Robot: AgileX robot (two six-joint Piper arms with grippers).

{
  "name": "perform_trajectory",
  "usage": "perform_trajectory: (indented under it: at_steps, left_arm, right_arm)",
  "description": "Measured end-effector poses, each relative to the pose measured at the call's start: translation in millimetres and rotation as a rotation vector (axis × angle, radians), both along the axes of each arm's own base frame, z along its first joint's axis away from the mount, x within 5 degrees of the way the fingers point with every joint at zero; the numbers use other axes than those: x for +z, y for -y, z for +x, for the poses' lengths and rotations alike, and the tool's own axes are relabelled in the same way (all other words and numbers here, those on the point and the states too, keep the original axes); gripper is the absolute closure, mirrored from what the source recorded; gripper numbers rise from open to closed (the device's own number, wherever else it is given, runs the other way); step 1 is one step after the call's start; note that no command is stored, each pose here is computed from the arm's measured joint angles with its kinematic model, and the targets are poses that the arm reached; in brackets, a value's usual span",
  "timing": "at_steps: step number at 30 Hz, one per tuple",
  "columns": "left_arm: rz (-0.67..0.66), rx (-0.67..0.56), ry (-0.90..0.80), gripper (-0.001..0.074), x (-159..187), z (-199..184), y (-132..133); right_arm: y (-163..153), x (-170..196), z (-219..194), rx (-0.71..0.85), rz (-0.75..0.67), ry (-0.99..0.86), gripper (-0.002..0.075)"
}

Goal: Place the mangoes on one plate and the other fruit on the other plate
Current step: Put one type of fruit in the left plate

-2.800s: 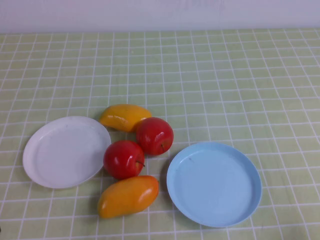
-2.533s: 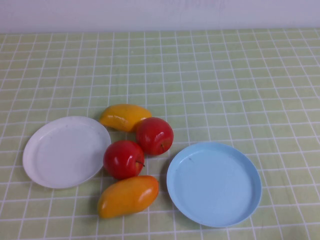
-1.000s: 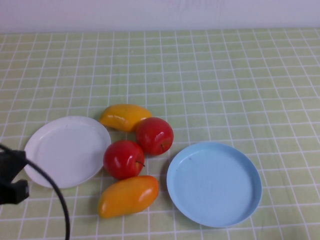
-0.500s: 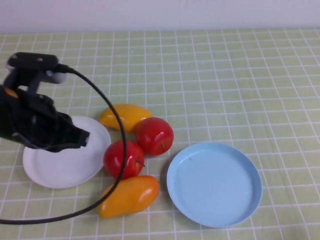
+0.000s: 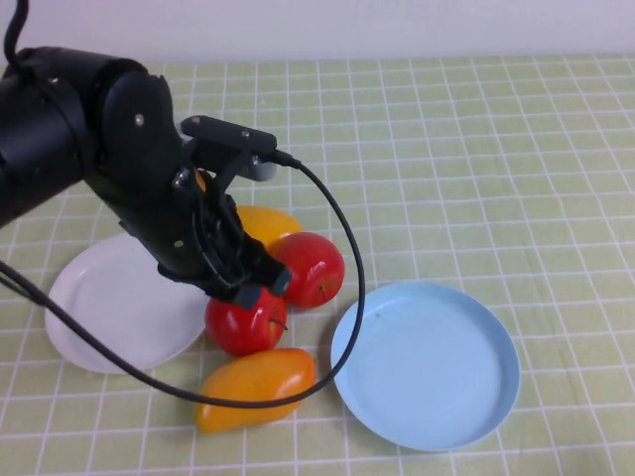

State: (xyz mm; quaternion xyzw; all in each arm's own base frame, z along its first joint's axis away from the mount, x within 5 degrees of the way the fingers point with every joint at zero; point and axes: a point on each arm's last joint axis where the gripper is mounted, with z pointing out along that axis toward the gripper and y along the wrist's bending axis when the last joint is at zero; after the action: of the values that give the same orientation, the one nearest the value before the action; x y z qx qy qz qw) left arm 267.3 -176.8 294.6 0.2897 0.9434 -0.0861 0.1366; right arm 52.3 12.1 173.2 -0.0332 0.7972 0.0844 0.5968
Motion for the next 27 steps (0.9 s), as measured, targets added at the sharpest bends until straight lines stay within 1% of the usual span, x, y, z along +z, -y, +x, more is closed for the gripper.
perform_trajectory:
  at_steps: [3,5,7,8,12,19,24,27]
  left_arm:
    - [0.001,0.027,-0.018,0.0321,-2.5,7.8,5.0]
    - [-0.008,0.081,-0.035,0.0197,-5.2,13.3,8.3]
    - [-0.008,0.119,-0.056,0.0136,-9.8,18.1,10.5]
    - [-0.007,0.129,-0.062,0.0118,-12.3,21.0,11.6]
    - [0.005,0.159,-0.088,0.0092,-23.0,31.5,11.1]
    - [0.018,0.212,-0.114,0.0086,-35.7,46.3,0.1]
    - [0.030,0.220,-0.135,0.0086,-46.0,51.4,-0.5]
    - [0.020,0.209,-0.141,0.0086,-46.5,51.2,0.8]
  right_arm:
    - [0.0,0.0,0.0,0.000,0.000,0.000,0.0742]
    - [0.0,0.0,0.0,0.000,0.000,0.000,0.0742]
    - [0.0,0.0,0.0,0.000,0.000,0.000,0.0742]
    - [0.0,0.0,0.0,0.000,0.000,0.000,0.0742]
    - [0.0,0.0,0.0,0.000,0.000,0.000,0.0742]
    - [0.0,0.0,0.0,0.000,0.000,0.000,0.0743]
    - [0.0,0.0,0.0,0.000,0.000,0.000,0.0742]
    - [0.0,0.0,0.0,0.000,0.000,0.000,0.0742]
